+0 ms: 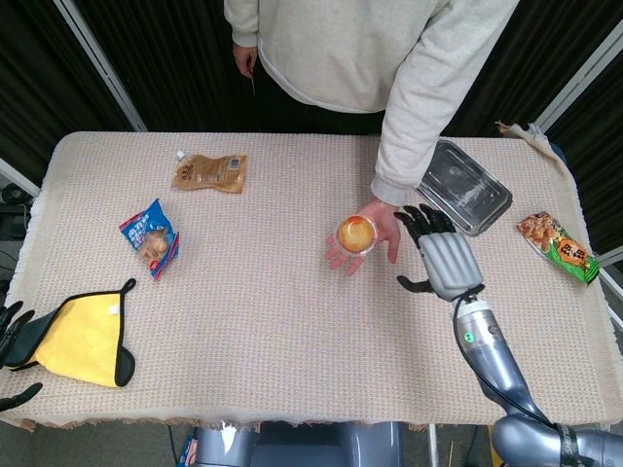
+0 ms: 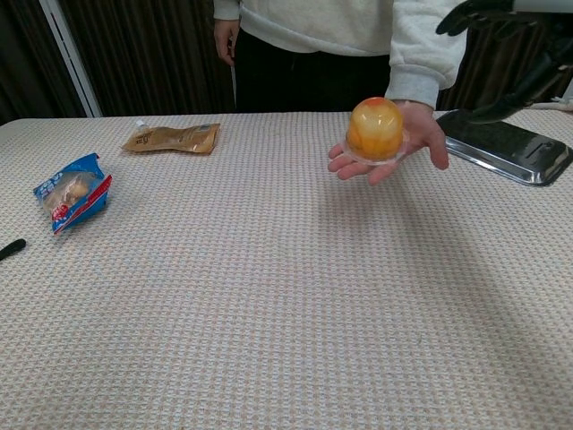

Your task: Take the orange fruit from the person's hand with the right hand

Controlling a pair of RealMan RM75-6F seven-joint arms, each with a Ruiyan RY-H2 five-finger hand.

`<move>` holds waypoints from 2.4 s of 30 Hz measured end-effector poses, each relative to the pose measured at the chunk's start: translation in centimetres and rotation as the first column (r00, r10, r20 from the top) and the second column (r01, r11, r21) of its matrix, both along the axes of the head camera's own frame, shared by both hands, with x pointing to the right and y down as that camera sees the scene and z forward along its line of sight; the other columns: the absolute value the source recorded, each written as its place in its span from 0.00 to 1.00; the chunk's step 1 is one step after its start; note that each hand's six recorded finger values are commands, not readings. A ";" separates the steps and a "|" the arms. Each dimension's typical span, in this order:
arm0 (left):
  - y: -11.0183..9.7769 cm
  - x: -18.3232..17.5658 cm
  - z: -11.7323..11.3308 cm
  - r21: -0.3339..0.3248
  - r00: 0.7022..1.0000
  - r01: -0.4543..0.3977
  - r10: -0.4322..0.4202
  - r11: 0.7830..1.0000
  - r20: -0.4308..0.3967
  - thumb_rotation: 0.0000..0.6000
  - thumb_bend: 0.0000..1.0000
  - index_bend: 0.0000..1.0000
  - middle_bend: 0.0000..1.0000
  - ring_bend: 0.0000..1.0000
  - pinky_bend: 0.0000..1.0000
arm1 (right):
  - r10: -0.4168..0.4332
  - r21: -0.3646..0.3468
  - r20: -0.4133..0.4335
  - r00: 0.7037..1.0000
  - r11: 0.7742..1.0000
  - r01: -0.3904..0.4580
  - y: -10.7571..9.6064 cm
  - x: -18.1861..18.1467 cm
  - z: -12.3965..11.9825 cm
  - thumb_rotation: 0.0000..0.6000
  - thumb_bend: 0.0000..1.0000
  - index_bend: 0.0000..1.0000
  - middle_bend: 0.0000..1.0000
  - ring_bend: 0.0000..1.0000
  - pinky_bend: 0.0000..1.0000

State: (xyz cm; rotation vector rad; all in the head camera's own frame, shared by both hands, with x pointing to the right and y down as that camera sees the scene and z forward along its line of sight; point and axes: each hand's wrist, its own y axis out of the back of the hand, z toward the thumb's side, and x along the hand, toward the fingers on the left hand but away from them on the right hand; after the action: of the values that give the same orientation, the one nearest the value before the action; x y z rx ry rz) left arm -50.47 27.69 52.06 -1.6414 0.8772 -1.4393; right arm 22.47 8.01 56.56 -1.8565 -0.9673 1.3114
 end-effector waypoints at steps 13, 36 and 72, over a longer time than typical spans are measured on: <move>0.0 -0.1 0.0 -0.008 1.000 0.008 -0.008 1.000 -0.010 1.00 0.00 0.02 0.00 0.00 0.00 | 0.017 -0.079 -0.016 1.000 0.997 -0.018 -1.7 -5.8 4.3 1.00 0.12 0.13 0.07 0.01 0.10; -0.1 -0.1 0.1 -0.013 1.000 0.019 -0.020 1.000 -0.019 1.00 0.00 0.02 0.00 0.00 0.00 | 0.077 -0.063 -0.039 0.996 0.995 -0.079 -2.3 -6.0 8.8 1.00 0.16 0.28 0.23 0.15 0.22; -0.1 0.1 0.0 -0.007 1.000 0.012 -0.012 1.000 -0.008 1.00 0.00 0.02 0.00 0.00 0.00 | 0.186 0.142 -0.006 0.983 0.973 -0.183 2.5 6.3 1.2 1.00 0.25 0.65 0.58 0.53 0.59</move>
State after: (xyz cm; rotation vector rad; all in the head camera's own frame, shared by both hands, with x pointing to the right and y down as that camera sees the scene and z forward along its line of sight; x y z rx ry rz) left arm -50.41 27.63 52.09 -1.6509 0.8888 -1.4458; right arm 28.74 10.47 57.79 -1.6767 -1.2146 1.3288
